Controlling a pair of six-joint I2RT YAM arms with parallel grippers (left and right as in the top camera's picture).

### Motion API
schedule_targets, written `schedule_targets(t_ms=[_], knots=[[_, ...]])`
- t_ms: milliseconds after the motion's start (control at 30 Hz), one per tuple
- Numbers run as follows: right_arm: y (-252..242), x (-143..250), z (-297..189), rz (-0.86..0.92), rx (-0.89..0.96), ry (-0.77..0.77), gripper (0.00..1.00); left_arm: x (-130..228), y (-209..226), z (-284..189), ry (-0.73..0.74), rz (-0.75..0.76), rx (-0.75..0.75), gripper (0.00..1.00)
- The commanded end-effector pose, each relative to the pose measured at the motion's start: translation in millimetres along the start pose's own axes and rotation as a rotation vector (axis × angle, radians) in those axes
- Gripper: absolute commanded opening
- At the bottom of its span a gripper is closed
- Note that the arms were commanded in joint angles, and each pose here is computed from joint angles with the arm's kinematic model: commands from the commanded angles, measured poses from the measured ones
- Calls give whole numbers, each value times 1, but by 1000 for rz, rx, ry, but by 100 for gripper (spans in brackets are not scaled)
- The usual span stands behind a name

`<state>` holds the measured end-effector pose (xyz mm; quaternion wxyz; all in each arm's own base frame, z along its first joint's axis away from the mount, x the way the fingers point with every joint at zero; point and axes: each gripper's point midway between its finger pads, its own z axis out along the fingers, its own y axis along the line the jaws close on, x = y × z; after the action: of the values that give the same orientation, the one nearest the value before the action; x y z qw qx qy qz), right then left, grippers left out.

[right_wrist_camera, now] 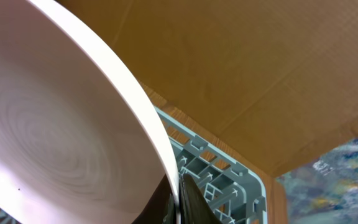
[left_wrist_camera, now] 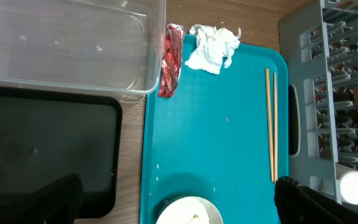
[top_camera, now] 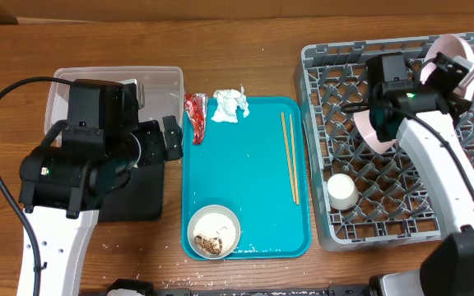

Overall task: Sort waste into correct bins and load items into the dishwasher
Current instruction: 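Place the white plate upright in the dish rack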

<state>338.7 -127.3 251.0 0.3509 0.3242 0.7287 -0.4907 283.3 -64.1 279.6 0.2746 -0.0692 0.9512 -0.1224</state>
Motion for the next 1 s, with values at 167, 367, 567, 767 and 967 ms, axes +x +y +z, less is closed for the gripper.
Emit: schedule_targets(t_ms=[167, 367, 567, 767, 967], knots=[[19, 18, 9, -170, 36, 13, 4, -4, 1, -2, -12, -7, -8, 100], [25, 40, 12, -251, 15, 67, 4, -4, 1, -2, -12, -7, -8, 100], [27, 44, 2, -299, -5, 63, 10, -4, 1, -2, -12, -7, -8, 100], [29, 25, -34, -270, -91, -5, 35, -4, 1, -2, -12, -7, -8, 100], [24, 6, -88, -229, -269, -52, 62, -4, 1, -2, -12, -7, -8, 100]])
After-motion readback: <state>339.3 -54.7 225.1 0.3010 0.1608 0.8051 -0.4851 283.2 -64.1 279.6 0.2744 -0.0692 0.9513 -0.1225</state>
